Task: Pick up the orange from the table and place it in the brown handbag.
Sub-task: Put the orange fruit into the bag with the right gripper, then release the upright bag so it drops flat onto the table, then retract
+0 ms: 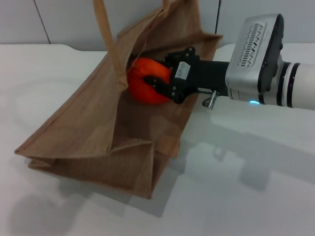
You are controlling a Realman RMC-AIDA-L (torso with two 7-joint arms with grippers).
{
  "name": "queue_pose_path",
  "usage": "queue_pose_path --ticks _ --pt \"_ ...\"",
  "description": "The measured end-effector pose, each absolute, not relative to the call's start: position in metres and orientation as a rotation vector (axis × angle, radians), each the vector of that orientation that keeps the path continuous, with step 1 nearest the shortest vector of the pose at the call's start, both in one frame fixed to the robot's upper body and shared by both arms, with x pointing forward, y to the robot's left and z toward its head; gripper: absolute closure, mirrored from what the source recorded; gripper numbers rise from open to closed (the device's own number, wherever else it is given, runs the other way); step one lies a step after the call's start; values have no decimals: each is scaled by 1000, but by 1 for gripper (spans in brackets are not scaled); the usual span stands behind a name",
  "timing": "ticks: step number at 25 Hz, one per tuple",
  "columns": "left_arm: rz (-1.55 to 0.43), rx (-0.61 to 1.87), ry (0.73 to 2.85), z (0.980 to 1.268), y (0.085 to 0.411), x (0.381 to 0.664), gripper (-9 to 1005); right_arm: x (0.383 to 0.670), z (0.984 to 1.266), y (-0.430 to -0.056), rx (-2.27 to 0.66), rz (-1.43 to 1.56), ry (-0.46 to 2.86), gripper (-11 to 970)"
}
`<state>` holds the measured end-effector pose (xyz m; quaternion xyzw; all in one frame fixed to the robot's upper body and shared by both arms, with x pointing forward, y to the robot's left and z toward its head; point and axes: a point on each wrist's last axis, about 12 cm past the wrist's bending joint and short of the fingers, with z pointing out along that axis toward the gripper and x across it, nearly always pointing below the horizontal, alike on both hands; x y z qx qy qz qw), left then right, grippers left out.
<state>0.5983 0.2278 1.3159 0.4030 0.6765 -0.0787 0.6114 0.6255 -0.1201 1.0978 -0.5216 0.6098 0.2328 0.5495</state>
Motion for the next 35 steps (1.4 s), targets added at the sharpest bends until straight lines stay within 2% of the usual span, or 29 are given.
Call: queue_pose_path --ticks 3,14,19,24,27,35 --pt "-182 929 1562 1316 228 598 873 627 1098 -120 -1221 547 1447 610" --pt "-178 925 1567 1315 229 598 874 625 1097 -118 -1252 538 1446 355" --pt "-178 925 1566 1315 230 598 874 625 1097 -117 -1260 537 1443 150" --pt "-170 916 1575 1313 233 598 874 627 1096 -119 -1246 510 1463 82" --pt "-151 896 1596 1308 241 596 874 631 1092 -129 -1212 464 1506 82" --pt "-103 848 1640 1296 258 594 860 635 1083 -198 -913 365 1625 84"
